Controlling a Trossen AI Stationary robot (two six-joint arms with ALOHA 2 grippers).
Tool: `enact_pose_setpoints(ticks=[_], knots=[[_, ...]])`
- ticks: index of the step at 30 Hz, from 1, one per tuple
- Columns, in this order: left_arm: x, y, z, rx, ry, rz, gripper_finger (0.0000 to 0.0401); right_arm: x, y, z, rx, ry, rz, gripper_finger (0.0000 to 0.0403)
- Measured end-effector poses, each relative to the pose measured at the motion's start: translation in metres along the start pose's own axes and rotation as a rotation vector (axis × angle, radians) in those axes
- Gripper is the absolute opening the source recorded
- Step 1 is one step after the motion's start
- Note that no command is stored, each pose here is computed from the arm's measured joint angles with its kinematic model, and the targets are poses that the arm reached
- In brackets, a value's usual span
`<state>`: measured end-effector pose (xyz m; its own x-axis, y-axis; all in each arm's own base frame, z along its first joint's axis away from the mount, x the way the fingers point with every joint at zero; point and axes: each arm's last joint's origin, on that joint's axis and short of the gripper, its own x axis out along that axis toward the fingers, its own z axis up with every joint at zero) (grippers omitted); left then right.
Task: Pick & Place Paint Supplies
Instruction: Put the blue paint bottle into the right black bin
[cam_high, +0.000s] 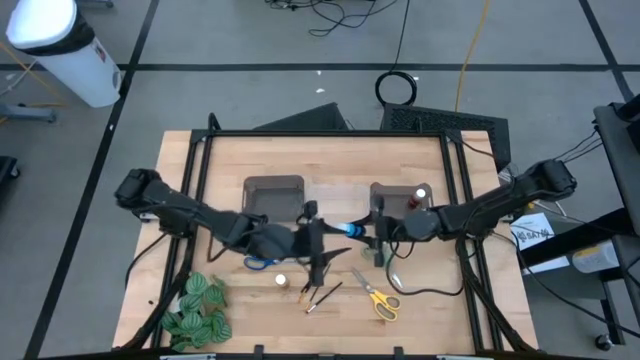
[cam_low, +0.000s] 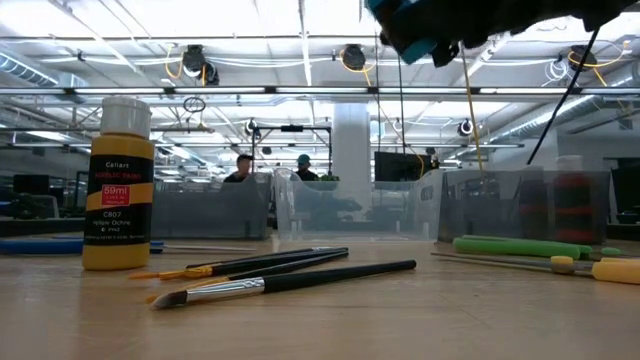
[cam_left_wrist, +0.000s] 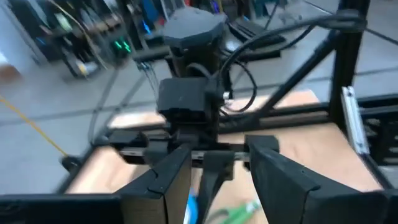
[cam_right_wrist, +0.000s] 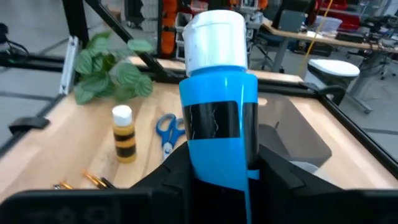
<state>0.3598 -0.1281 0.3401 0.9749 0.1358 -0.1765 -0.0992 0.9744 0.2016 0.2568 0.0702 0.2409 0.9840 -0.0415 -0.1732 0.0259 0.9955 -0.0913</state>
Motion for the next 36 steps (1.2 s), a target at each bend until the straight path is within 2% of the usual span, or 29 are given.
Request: enact_pose_setpoints(ticks=[4,8,10,12,15,18,20,22,25,27,31,36], knots=[[-0.013,0.001,-0.014,0.001,-0.14,0.039,0.0175,-0.012,-0.001,0.0,0.007,-0.025,0.011,0.0104],[-0.031,0.026,-0.031,-0.096,-0.289,0.04,0.0175,-0.025,-0.005,0.001,0.041,-0.123,0.013,0.011],[-0.032,0.037,-0.046,-0.153,-0.337,-0.023,0.0175,-0.029,-0.006,0.001,0.057,-0.199,0.011,0.0109],[-0.029,0.047,-0.06,-0.177,-0.363,-0.139,0.0175,-0.032,-0.007,-0.001,0.07,-0.264,0.009,0.0105],[-0.022,0.06,-0.068,-0.15,-0.398,-0.356,0.0175,-0.033,-0.007,-0.004,0.052,-0.317,0.002,0.0106],[-0.015,0.063,-0.075,-0.091,-0.39,-0.465,0.0175,-0.032,-0.007,-0.005,0.028,-0.318,-0.001,0.0112],[-0.011,0.06,-0.08,-0.035,-0.379,-0.455,0.0175,-0.033,-0.007,-0.005,0.024,-0.324,0.004,0.0113],[-0.006,0.057,-0.085,-0.006,-0.356,-0.393,0.0175,-0.033,-0.006,-0.004,0.021,-0.335,0.042,0.0111],[0.002,0.053,-0.096,-0.01,-0.3,-0.3,0.0175,-0.033,-0.005,-0.004,0.016,-0.344,0.078,0.0109],[0.005,0.052,-0.098,-0.017,-0.308,-0.28,0.0175,-0.033,-0.005,-0.004,0.017,-0.342,0.075,0.011],[0.01,0.056,-0.088,-0.12,-0.337,-0.235,0.0177,-0.033,-0.005,-0.004,0.02,-0.338,0.073,0.0114],[0.016,0.052,-0.088,-0.166,-0.246,-0.231,0.0214,-0.033,-0.005,-0.004,0.03,-0.333,0.076,0.011]])
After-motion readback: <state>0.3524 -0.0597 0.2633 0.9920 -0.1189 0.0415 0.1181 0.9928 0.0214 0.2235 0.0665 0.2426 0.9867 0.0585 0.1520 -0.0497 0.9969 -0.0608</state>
